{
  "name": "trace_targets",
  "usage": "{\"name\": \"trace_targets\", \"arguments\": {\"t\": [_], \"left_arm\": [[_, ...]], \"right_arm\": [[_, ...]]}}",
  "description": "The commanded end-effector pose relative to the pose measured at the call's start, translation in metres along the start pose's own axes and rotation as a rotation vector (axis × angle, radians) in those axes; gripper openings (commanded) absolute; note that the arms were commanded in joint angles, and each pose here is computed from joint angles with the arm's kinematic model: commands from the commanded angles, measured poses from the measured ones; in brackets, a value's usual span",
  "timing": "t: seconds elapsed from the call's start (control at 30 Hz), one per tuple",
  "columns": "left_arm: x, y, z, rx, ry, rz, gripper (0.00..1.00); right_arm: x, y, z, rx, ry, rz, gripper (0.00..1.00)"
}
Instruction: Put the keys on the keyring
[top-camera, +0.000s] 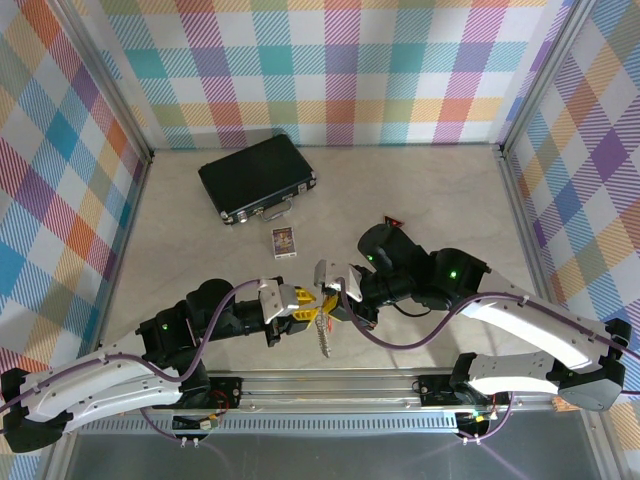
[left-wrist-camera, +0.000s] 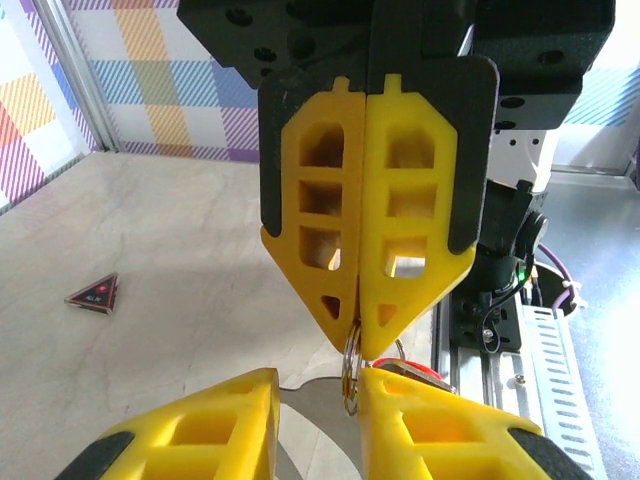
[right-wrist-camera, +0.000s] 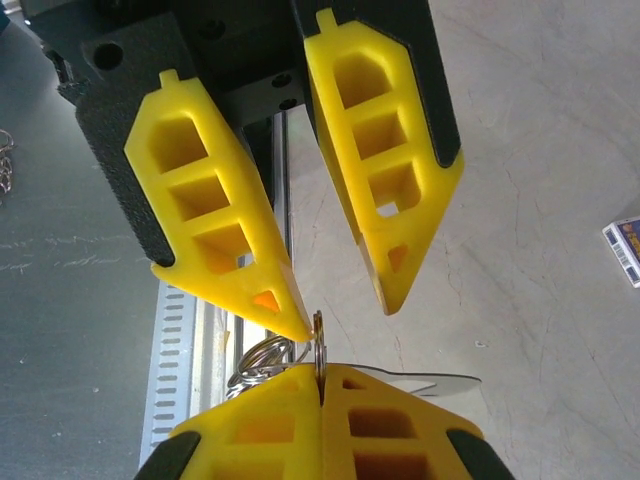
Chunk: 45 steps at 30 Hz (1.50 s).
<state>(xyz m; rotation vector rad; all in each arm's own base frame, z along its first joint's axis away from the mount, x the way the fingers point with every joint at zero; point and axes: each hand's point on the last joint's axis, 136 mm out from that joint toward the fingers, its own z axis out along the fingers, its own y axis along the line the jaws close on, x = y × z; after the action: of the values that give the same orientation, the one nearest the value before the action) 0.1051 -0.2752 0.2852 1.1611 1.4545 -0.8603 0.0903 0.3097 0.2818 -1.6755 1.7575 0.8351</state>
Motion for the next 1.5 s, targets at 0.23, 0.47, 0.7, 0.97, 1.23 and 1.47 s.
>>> {"name": "trace_targets", "arguments": {"t": [0.23,0.47,0.7,0.97,1.23,1.47], "left_arm": [[-0.007,-0.004,0.001,0.023,-0.030,0.001,0.16],[-0.010,-0.006,0.002,0.035,-0.049,-0.001,0.00],[-0.033,-0.008,-0.008,0.043,-0.186,-0.011,0.00],[-0.060,-0.021,-0.022,0.117,-0.387,-0.014,0.00],[-0.077,-0.032,-0.033,0.185,-0.540,-0.015,0.00],[-0.072,-0.034,-0.030,0.201,-0.518,-0.021,0.00]], "right_arm": [[-0.020,0.009,-0.003,-0.046,-0.046,-0.036,0.00],[-0.021,0.010,-0.001,-0.053,-0.056,-0.028,0.00],[-0.027,0.009,-0.004,-0.034,-0.124,-0.021,0.16],[-0.044,0.006,-0.014,0.007,-0.266,-0.007,0.22],[-0.051,0.010,-0.024,0.010,-0.341,-0.024,0.10],[-0.050,0.010,-0.028,0.027,-0.352,-0.046,0.00]]}}
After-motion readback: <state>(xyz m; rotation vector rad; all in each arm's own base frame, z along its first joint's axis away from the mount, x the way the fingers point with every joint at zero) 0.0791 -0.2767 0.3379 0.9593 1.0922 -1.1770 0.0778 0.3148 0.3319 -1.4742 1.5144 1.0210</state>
